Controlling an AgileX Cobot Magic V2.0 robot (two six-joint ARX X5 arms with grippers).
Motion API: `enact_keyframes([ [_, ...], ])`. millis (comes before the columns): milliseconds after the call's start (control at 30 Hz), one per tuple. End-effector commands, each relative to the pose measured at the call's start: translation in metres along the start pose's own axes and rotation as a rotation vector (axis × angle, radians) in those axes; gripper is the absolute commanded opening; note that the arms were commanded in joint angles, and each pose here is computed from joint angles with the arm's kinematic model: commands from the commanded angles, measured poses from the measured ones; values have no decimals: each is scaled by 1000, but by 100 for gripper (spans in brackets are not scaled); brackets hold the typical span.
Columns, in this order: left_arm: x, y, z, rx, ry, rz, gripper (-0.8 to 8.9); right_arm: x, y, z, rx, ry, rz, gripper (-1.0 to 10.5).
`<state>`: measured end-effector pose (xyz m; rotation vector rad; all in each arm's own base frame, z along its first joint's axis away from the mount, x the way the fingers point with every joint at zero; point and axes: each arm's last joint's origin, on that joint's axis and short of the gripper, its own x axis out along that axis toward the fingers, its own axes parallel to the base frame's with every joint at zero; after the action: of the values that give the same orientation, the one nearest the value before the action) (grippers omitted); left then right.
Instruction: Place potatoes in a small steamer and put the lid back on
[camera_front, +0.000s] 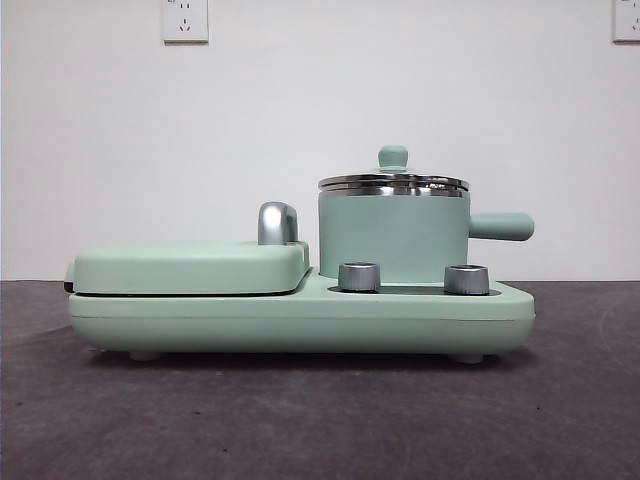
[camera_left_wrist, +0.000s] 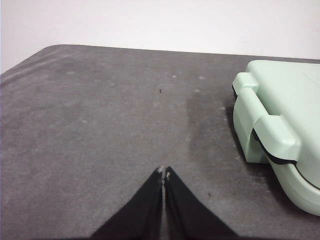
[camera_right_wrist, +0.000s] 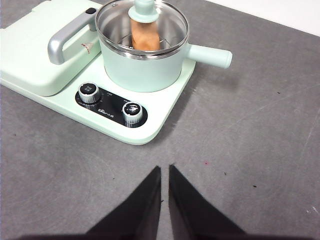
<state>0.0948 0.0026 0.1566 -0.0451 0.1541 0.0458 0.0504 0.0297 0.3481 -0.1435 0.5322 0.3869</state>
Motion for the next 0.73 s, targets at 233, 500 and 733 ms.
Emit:
enact_keyframes([
  [233,2,0,-6,-4,22,-1,6,-2,0,4,2,-30,-15,21],
  [500,2,0,-6,-4,22,-1,6,12,-8,-7,62,-153,-196,21],
  [733,2,0,-6,-4,22,-1,6,82,-23,-73,105,-355,-273,21],
])
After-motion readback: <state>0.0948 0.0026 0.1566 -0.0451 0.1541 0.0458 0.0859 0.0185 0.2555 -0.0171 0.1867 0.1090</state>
